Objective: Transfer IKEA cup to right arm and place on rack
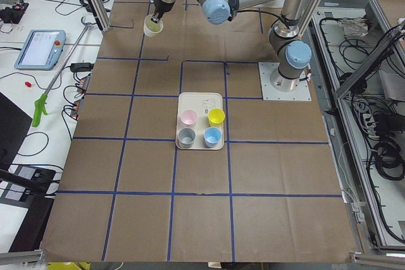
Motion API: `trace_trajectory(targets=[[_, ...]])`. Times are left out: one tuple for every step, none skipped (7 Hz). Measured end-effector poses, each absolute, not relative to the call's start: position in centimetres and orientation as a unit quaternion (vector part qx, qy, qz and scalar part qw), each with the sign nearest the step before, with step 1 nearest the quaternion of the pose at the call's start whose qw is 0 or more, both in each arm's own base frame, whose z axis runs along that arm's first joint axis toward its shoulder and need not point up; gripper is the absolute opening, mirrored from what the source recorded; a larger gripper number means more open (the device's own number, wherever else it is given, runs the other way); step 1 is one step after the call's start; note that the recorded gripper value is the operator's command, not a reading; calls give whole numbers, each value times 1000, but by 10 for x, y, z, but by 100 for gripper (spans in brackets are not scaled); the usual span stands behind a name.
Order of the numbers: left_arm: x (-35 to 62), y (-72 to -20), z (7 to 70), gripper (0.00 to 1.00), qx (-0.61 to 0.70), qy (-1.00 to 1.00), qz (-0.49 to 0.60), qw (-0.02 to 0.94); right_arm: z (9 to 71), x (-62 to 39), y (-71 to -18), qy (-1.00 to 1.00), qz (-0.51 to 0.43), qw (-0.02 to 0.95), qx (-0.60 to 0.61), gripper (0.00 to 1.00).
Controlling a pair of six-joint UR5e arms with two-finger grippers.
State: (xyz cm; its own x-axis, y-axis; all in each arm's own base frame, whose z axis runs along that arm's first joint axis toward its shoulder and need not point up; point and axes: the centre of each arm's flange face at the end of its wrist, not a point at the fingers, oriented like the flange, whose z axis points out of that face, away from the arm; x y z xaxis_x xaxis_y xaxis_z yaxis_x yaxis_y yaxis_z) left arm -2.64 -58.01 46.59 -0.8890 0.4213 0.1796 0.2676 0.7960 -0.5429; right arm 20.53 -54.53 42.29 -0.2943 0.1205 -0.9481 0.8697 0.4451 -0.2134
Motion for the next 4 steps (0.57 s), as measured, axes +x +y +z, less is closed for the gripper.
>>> trace_trajectory(targets=[[-39, -579, 455, 0, -205, -913, 308, 171, 419, 206, -536, 681, -382, 502, 372, 99], [-57, -577, 440, 0, -231, -888, 351, 189, 416, 207, -530, 663, -369, 521, 391, 99], [-78, -575, 425, 0, -258, -864, 381, 203, 412, 212, -525, 651, -342, 542, 407, 99], [-101, -576, 411, 0, -284, -841, 404, 222, 409, 220, -522, 646, -306, 563, 414, 99]])
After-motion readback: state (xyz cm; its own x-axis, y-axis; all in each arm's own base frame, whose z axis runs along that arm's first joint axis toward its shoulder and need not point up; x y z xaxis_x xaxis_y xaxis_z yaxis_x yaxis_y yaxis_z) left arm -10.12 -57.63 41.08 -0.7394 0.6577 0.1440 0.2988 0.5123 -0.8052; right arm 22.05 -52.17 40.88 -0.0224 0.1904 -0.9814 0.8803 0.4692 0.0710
